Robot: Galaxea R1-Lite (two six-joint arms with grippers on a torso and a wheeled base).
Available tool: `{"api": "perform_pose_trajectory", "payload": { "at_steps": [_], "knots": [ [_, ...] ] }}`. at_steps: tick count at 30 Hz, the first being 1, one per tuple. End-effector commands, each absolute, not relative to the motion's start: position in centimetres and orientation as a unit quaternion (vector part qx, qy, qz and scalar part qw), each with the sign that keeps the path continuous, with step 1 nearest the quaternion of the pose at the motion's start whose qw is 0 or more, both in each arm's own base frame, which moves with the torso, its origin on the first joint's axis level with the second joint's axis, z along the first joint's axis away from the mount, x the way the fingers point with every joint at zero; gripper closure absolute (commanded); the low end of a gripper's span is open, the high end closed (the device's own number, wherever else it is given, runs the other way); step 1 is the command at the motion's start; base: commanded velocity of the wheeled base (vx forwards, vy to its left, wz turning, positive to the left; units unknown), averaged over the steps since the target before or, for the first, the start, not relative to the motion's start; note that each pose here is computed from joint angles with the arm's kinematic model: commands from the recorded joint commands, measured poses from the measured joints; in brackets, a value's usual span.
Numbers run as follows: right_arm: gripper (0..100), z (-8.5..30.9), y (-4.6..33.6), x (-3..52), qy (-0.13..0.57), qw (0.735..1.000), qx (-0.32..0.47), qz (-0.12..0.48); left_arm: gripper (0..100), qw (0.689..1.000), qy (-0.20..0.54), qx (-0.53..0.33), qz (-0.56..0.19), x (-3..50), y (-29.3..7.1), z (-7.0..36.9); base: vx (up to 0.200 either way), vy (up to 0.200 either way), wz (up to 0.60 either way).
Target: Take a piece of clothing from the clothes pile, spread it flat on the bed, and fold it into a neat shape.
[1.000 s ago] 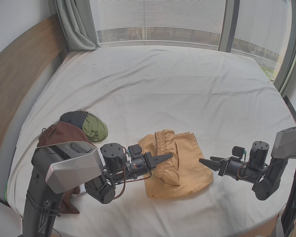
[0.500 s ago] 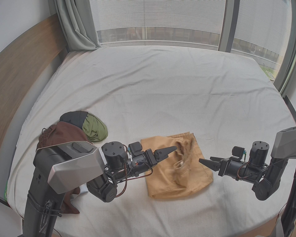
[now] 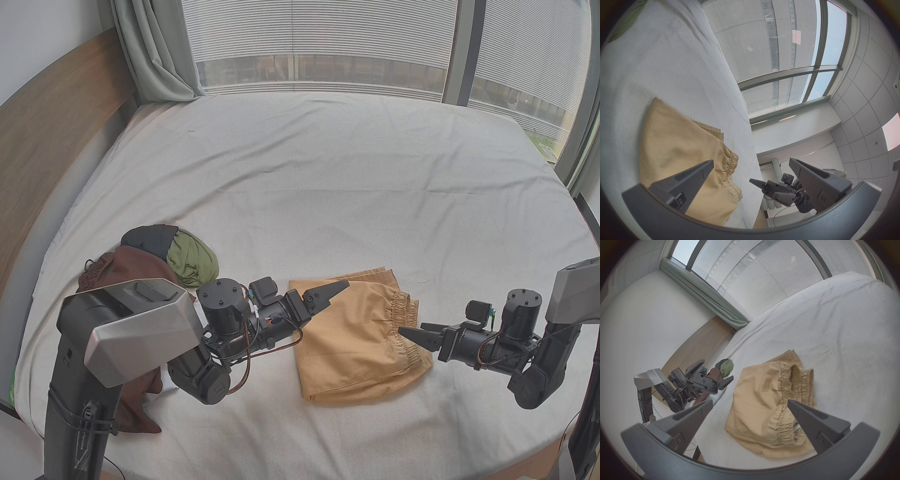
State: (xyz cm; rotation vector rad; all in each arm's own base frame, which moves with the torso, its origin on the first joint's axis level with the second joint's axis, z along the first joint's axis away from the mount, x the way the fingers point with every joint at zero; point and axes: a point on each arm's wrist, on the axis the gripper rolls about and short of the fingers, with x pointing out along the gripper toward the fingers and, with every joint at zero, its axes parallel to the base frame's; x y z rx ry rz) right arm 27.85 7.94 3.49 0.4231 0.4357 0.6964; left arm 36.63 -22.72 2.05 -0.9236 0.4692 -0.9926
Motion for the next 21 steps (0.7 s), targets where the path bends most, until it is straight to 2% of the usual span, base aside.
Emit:
{"api": "perform_pose_trajectory", "payload": {
  "at_steps": [1, 9, 11, 12, 21],
  "knots": [
    [0, 2.8, 9.0, 27.6, 0.230, 0.884, 0.213, 0.345, 0, 0.757, 0.202, -0.425, -0.453, 36.4, -21.7, 3.7, 0.000, 0.000, 0.00],
    [0, 2.2, 11.4, 28.2, 0.245, 0.877, 0.262, 0.321, 0, 0.776, 0.192, -0.412, -0.437, 36.0, -19.1, 4.9, 0.000, 0.000, 0.00],
    [0, 1.6, 11.7, 28.4, 0.250, 0.877, 0.263, 0.316, 0, 0.781, 0.187, -0.406, -0.436, 36.2, -18.8, 4.9, 0.000, 0.000, 0.00],
    [0, -0.2, 12.0, 28.8, 0.268, 0.878, 0.262, 0.299, 0, 0.791, 0.176, -0.402, -0.427, 36.8, -17.6, 5.0, 0.000, 0.000, 0.00],
    [0, -3.1, 11.3, 28.5, 0.310, 0.877, 0.251, 0.266, 0, 0.802, 0.158, -0.375, -0.437, 36.0, -14.4, 7.3, 0.000, 0.000, 0.00]
  ]
}}
